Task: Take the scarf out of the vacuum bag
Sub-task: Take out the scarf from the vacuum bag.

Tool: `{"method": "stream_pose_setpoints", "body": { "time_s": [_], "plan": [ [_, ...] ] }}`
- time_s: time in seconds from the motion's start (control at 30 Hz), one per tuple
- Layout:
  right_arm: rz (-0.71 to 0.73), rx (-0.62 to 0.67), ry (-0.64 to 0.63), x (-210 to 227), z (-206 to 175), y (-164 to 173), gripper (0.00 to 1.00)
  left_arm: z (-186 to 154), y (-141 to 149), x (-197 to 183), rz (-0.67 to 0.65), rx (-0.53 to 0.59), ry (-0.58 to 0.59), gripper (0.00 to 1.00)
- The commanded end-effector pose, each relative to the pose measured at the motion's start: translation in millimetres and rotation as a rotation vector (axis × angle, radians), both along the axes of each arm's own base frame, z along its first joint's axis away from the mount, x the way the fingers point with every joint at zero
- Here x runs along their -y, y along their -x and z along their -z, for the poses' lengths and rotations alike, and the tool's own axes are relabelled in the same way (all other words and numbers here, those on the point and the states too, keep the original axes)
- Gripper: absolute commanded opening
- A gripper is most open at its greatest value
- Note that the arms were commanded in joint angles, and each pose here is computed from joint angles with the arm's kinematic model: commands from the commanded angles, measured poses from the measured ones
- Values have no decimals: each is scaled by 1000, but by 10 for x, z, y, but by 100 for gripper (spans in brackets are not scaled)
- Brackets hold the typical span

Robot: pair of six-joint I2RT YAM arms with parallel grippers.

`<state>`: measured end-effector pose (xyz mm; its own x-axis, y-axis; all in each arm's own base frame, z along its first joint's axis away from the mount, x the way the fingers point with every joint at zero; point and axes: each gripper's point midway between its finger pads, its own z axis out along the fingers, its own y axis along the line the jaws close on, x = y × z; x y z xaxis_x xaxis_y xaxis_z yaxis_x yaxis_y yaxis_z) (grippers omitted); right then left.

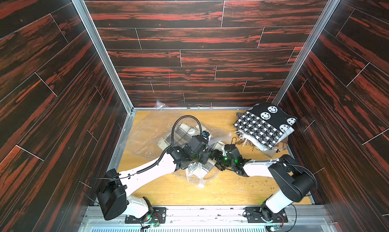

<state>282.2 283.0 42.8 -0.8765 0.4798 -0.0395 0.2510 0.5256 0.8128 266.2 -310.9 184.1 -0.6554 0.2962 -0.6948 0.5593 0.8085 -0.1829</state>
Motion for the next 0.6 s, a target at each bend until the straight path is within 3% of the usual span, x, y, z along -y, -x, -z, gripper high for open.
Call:
{"method": "stream_pose_setpoints", "body": {
  "time_s": [0.0, 0.17, 0.27, 0.57],
  "plan": [
    [20, -2, -22, -1, 40, -34, 70, -91, 38, 13, 8, 11, 25, 0],
    [39, 45, -47, 73, -59, 7, 39, -71, 16, -17, -2, 22, 4, 0],
    [28, 71, -31, 108, -128, 29, 1, -43, 1, -39, -9, 25, -11, 0],
    [-77, 199, 87, 84, -568, -52, 0, 14, -73, -97, -48, 40, -54, 0]
  ]
}}
